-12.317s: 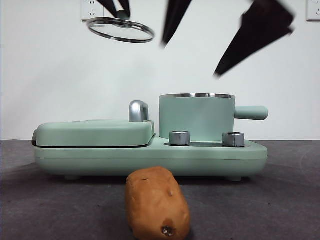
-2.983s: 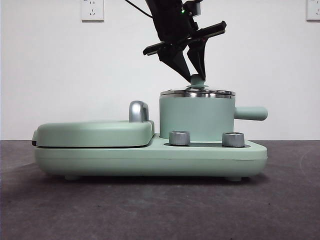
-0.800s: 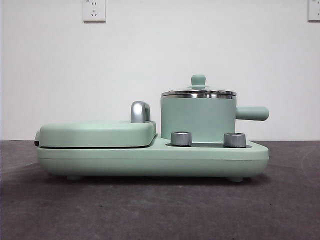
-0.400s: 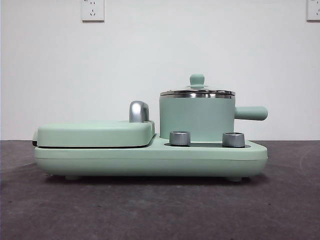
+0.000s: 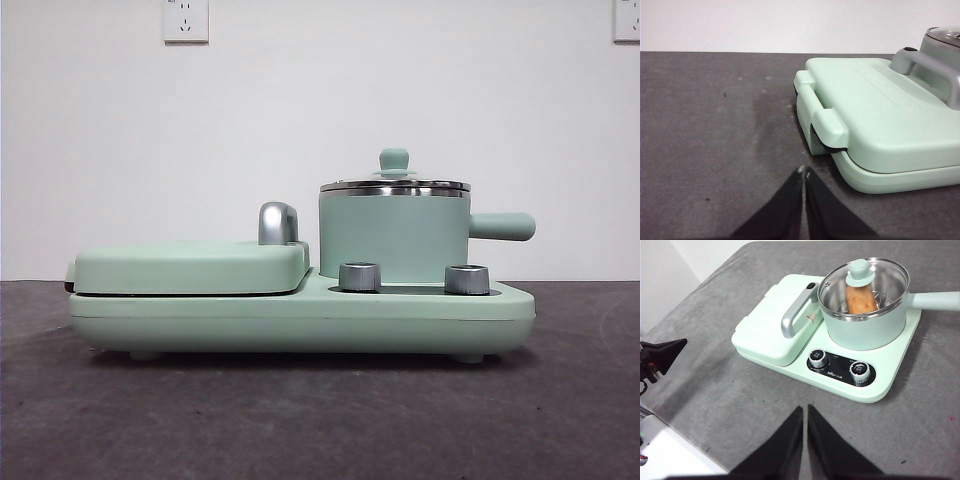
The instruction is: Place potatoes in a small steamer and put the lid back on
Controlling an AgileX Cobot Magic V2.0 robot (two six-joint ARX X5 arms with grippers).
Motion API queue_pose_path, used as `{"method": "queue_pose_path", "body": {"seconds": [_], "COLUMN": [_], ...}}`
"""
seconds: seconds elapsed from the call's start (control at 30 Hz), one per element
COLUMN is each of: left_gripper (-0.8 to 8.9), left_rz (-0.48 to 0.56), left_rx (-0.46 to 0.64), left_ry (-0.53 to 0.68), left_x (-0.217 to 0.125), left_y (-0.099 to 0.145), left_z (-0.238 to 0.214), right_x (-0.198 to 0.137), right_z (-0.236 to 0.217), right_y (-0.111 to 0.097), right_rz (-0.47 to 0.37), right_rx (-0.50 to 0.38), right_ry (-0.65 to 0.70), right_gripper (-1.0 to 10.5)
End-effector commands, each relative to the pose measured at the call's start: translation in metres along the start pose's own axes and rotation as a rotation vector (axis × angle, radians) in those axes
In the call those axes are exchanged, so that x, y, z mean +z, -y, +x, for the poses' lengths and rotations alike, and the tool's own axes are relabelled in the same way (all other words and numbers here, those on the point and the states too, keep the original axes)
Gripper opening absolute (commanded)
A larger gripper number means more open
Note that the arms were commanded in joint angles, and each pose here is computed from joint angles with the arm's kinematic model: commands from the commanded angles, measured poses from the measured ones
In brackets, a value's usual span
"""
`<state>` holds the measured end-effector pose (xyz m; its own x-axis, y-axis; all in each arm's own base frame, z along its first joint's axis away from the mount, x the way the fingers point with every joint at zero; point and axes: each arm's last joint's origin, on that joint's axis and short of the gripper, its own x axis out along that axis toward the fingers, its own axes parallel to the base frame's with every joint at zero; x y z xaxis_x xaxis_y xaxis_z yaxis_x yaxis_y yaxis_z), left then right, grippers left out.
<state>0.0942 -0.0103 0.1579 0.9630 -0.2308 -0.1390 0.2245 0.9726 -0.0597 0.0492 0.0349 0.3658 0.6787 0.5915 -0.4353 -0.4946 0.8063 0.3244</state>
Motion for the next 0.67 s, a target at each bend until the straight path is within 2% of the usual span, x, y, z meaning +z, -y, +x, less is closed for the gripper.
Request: {"method": "queue_pose_path", "body": {"seconds": [0.03, 0.33, 0.37, 0.43, 0.53, 0.67], "left_gripper": [0.08, 0.08, 0.08, 0.08, 0.08, 0.08], "left_rz": [0.014, 0.014, 0.014, 0.014, 0.014, 0.014], "left_rx": [0.002, 0.002, 0.002, 0.001, 0.001, 0.0], "left_ry": [-0.009, -0.009, -0.009, -0.009, -0.009, -0.008], "left_x": [-0.005, -0.005, -0.005, -0.005, -0.005, -0.005], "left_y": [-0.001, -0.001, -0.001, -0.001, -0.001, -0.001], "left_z": [0.002, 0.002, 0.002, 0.002, 0.002, 0.002], "right_x": [0.003, 0.002, 0.003, 0.0, -0.021, -0.066], "right_z": [0.0, 0.001, 0.001, 0.007, 0.026, 0.056], "right_y": [-0.001, -0.001, 0.0, 0.008, 0.028, 0.064], "right_rz": [-0.009, -0.015, -0.031, -0.073, -0.132, -0.119], "right_rx": [0.007, 0.014, -0.021, -0.145, -0.258, -0.412], "right_ry": [0.01, 0.024, 0.053, 0.143, 0.27, 0.429], "right_gripper": [0.1, 0.1, 0.1, 0.1, 0.1, 0.1]}}
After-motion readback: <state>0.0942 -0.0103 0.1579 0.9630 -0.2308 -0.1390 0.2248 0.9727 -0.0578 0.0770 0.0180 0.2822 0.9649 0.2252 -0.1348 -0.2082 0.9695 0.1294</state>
